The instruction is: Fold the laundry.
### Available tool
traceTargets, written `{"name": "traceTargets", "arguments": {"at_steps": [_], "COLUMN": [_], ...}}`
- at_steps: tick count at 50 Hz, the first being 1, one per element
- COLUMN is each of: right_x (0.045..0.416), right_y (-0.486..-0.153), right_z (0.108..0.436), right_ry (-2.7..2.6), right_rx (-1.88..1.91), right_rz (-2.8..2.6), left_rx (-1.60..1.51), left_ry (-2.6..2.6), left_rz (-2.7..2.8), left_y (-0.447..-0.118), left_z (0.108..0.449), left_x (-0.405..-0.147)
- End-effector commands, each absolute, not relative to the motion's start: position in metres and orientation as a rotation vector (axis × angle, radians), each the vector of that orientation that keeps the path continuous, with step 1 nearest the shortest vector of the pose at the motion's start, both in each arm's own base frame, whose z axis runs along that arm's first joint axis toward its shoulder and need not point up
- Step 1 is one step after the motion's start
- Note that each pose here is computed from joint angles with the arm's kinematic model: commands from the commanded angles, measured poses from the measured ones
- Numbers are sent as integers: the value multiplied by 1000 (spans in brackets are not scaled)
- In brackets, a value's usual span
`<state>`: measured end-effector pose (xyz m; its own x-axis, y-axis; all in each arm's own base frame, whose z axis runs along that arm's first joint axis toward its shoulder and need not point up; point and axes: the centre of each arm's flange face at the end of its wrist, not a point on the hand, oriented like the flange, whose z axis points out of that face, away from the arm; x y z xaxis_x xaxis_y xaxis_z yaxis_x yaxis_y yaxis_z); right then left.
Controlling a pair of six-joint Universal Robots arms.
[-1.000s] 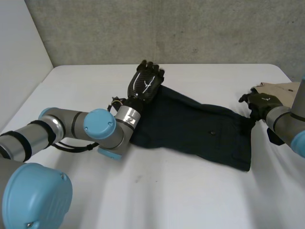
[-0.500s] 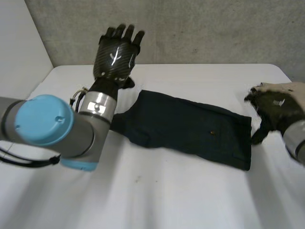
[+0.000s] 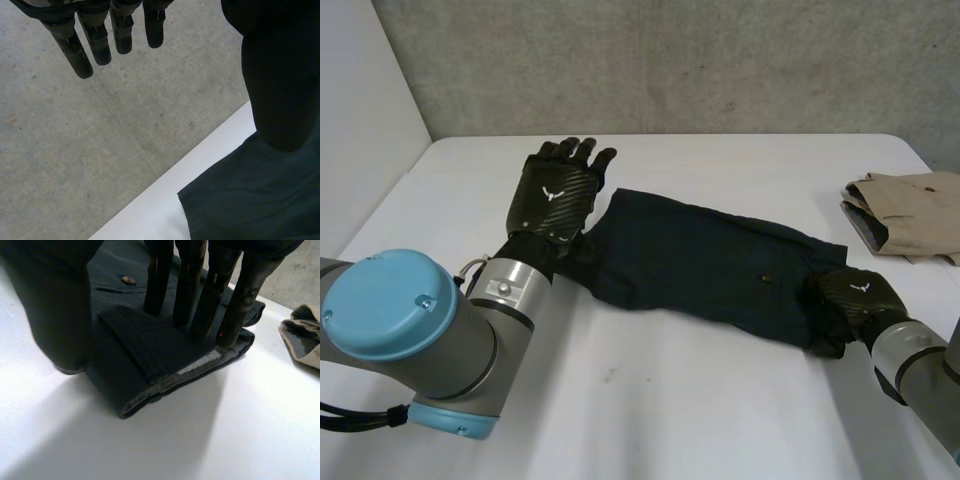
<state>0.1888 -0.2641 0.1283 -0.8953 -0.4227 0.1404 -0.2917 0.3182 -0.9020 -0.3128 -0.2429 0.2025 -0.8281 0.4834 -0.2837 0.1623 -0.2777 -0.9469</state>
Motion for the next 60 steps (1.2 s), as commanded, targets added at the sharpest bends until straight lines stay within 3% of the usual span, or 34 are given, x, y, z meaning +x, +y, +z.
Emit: {"name": "traceTargets", "arguments": {"at_steps": [1, 13, 20, 24, 30, 34, 37, 38, 43, 48, 52, 57, 60], "right_x": [190, 180, 120, 106, 150, 201, 236, 262, 319, 338, 343, 338, 311], "right_y": [-276, -277, -295, -307, -312, -301, -285, -270, -225, -210, -214, -231, -251], "right_z": [122, 124, 148, 163, 203, 225, 226, 220, 197, 170, 168, 188, 219], "right_ry": [2429, 2487, 2689, 2714, 2435, 2132, 1936, 1795, 1469, 1409, 1470, 1725, 1860], "right_rx": [-680, -792, -1003, -1251, -1493, -1624, -1704, -1766, -1884, -1892, -1803, -1371, -1007], "right_rz": [-1687, -1686, -1765, -1844, -2072, -2170, -2152, -2100, -1909, -1762, -1726, -1669, -1662], "left_rx": [-801, -800, -785, -771, -765, -765, -760, -760, -744, -727, -698, -675, -694], "left_ry": [-1745, -1771, -1785, -1780, -1781, -1784, -1778, -1777, -1748, -1706, -1676, -1652, -1654], "left_rz": [2215, 2206, 2215, 2232, 2237, 2237, 2243, 2245, 2269, 2299, 2334, 2357, 2329], "left_y": [-244, -242, -241, -240, -239, -238, -238, -238, -242, -248, -256, -270, -272], "left_z": [202, 198, 200, 204, 209, 213, 215, 215, 223, 233, 242, 250, 250], "left_x": [-312, -309, -307, -306, -304, -303, -303, -303, -305, -312, -318, -330, -341]}}
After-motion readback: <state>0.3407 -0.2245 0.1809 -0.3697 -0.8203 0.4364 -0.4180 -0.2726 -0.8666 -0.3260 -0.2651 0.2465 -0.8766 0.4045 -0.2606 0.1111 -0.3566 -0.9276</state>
